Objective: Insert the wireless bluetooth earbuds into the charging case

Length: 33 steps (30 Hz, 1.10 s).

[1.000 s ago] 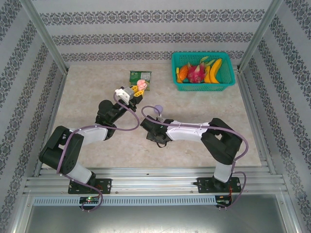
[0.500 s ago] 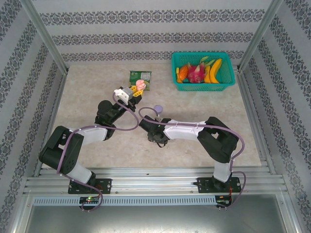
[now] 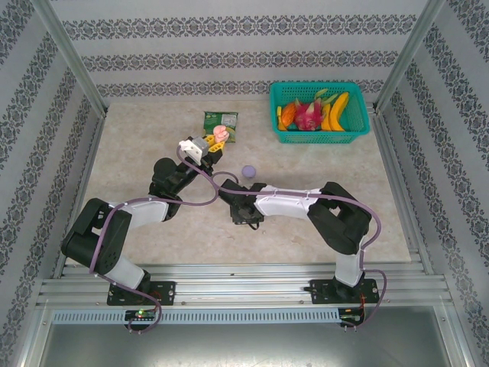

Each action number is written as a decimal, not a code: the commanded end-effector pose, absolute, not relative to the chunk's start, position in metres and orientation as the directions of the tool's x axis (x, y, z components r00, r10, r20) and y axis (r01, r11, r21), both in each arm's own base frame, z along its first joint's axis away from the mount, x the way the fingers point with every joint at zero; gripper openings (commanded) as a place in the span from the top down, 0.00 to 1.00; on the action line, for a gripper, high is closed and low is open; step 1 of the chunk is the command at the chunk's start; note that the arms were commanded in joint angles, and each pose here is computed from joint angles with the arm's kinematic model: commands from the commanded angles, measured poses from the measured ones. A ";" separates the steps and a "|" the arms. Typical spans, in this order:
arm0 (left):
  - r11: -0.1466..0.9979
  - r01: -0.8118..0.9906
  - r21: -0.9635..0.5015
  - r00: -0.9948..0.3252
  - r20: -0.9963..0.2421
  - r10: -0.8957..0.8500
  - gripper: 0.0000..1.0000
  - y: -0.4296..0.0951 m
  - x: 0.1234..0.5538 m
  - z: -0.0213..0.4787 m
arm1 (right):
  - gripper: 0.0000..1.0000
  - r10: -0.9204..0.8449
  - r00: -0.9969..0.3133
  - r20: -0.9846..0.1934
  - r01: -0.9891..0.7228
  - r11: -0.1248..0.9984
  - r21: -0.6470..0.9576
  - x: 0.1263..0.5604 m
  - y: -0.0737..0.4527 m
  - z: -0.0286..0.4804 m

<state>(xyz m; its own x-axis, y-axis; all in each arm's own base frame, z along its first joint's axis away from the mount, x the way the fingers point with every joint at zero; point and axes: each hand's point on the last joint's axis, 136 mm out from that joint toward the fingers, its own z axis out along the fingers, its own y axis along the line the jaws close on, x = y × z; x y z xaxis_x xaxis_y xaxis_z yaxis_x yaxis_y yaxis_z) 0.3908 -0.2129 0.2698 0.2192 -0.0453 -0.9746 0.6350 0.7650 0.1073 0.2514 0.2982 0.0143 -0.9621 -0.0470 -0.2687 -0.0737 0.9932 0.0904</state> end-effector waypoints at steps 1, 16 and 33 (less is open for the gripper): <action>0.774 0.624 0.109 0.273 -0.958 -0.085 1.00 -0.205 0.386 0.288 | 0.68 -0.085 -0.968 -0.238 -0.103 0.993 0.063 0.250 0.296 0.009; 0.772 0.627 0.109 0.271 -0.959 -0.085 1.00 -0.206 0.388 0.288 | 0.65 0.020 -0.976 -0.217 0.005 0.997 0.071 0.248 0.290 0.005; 0.770 0.629 0.106 0.268 -0.959 -0.087 1.00 -0.206 0.387 0.287 | 0.79 0.046 -0.965 -0.259 0.022 0.995 0.097 0.250 0.289 0.016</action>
<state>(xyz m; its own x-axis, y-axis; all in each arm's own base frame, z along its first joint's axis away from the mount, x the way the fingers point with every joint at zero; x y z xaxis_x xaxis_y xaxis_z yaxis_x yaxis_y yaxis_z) 0.3908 -0.2129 0.2698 0.2095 -0.0570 -0.9761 0.6383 0.7642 0.0924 0.2516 0.2965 0.0147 -0.9664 0.0210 -0.2561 -0.0059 0.9946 0.1037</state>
